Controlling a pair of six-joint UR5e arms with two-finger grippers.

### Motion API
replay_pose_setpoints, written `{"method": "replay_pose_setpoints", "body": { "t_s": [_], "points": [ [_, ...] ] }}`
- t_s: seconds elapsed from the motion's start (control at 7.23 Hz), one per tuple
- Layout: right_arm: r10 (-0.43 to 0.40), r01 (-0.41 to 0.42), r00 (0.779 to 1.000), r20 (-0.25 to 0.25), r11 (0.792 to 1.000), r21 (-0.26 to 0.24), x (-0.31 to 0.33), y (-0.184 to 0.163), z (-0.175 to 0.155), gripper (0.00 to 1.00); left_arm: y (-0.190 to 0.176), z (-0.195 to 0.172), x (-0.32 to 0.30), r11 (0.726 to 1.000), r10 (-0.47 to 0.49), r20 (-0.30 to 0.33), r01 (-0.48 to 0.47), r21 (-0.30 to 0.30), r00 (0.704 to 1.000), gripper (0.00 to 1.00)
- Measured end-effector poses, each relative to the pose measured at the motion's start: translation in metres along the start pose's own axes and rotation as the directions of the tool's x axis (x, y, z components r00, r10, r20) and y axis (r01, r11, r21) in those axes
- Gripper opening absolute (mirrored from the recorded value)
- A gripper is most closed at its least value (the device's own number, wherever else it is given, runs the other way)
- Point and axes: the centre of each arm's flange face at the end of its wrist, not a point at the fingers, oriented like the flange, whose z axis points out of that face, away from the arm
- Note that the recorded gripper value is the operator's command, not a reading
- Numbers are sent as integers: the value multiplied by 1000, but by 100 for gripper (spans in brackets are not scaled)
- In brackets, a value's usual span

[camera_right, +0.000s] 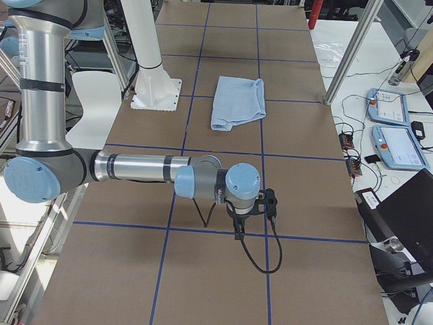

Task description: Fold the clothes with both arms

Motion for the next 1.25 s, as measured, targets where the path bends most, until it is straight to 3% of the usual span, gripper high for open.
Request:
{"method": "replay_pose_setpoints", "body": {
  "t_s": [0.28,0.97,1.25],
  "points": [
    [51,-51,999,3,999,10,-4,7,-5,100,-1,-1,1,1000,2,1,-2,3,1000,100],
    [57,-57,998,4,998,14,-4,8,-5,100,-1,0,0,1000,-5,-3,5,1,1000,100],
    [56,-56,998,4,998,15,-4,8,-5,100,-2,0,2,997,-81,-19,81,2,997,100]
  ]
}}
